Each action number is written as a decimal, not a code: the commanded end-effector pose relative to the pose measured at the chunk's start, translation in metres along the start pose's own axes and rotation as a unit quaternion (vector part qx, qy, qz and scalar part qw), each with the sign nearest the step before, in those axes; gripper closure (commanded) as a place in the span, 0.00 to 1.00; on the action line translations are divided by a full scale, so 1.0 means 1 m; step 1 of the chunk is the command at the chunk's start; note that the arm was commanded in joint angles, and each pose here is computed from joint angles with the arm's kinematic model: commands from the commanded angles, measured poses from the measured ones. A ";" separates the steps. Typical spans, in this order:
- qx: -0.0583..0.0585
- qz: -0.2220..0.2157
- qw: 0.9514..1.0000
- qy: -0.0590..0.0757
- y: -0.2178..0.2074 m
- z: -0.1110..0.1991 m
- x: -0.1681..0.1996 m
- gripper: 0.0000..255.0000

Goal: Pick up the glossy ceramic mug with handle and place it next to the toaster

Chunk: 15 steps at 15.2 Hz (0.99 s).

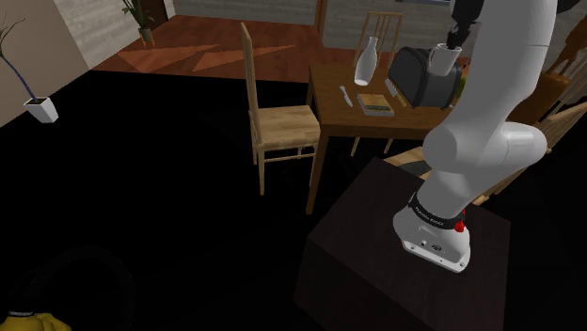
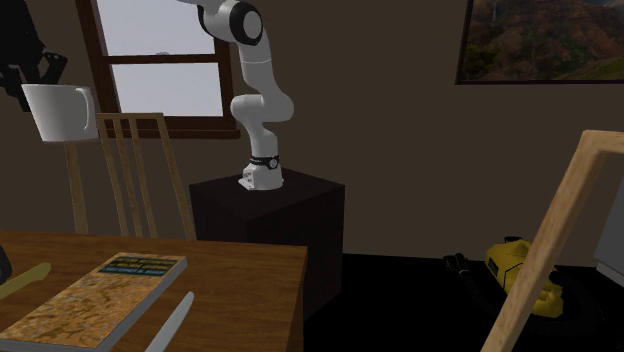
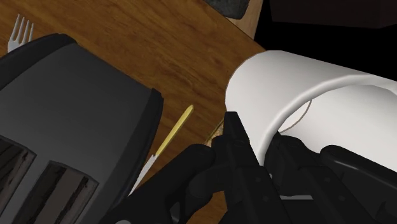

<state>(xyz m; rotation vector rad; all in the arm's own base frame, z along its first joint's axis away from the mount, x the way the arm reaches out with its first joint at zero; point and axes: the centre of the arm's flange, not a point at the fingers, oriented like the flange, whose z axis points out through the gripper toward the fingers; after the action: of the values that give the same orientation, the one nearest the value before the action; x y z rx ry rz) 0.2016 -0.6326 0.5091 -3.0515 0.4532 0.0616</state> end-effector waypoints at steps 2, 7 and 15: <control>0.000 0.000 1.000 0.000 0.001 0.016 0.001 1.00; 0.000 0.000 1.000 0.000 0.002 0.042 0.003 1.00; 0.000 0.000 1.000 0.000 0.004 0.085 0.005 1.00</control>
<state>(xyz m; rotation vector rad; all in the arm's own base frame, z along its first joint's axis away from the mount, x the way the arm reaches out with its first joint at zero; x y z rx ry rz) 0.2022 -0.6321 0.4299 -3.0515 0.4532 0.0619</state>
